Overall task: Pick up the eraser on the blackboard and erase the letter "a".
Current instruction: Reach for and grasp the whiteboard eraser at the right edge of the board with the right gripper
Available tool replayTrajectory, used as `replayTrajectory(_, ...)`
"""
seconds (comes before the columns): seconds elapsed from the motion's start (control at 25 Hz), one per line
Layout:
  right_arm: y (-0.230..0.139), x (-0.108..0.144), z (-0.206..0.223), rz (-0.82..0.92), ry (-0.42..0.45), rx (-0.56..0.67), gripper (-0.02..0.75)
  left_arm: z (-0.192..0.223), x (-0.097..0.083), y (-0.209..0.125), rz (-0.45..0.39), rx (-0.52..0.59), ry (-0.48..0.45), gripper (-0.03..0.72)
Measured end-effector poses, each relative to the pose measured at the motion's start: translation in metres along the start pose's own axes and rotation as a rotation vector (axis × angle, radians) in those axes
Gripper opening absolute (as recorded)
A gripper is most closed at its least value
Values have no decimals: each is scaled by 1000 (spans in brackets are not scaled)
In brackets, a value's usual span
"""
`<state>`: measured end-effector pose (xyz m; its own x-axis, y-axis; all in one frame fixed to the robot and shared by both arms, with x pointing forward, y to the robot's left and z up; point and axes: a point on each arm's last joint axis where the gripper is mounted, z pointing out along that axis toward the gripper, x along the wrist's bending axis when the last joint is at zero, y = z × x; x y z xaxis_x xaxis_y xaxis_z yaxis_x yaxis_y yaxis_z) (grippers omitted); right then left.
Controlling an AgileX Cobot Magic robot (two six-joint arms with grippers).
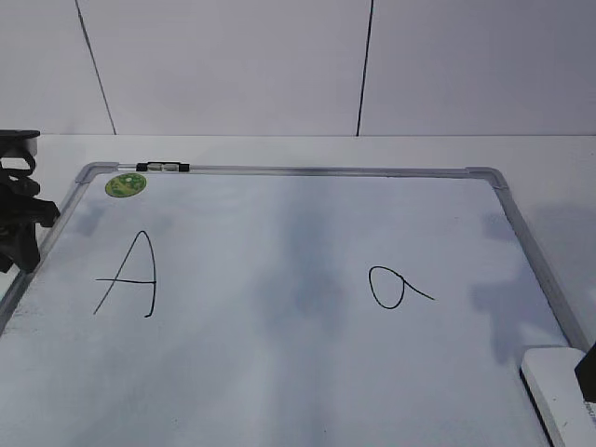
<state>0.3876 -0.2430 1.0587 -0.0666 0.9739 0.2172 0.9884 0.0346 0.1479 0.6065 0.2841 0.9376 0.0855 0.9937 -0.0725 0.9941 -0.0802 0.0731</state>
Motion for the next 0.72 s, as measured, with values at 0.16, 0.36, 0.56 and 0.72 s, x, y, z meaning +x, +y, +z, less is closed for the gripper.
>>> replayTrajectory(0.16,0,0,0,1,2,0,592,9,1,1,-1,21,0,235)
replayTrajectory(0.36,0,0,0,1,2,-2,592,9,1,1,-1,23,0,228)
replayTrajectory(0.56,0,0,0,1,2,-2,592,9,1,1,-3,22,-3,52)
replayTrajectory(0.72,0,0,0,1,2,-2,592,8,1,1,-24,19,-12,17)
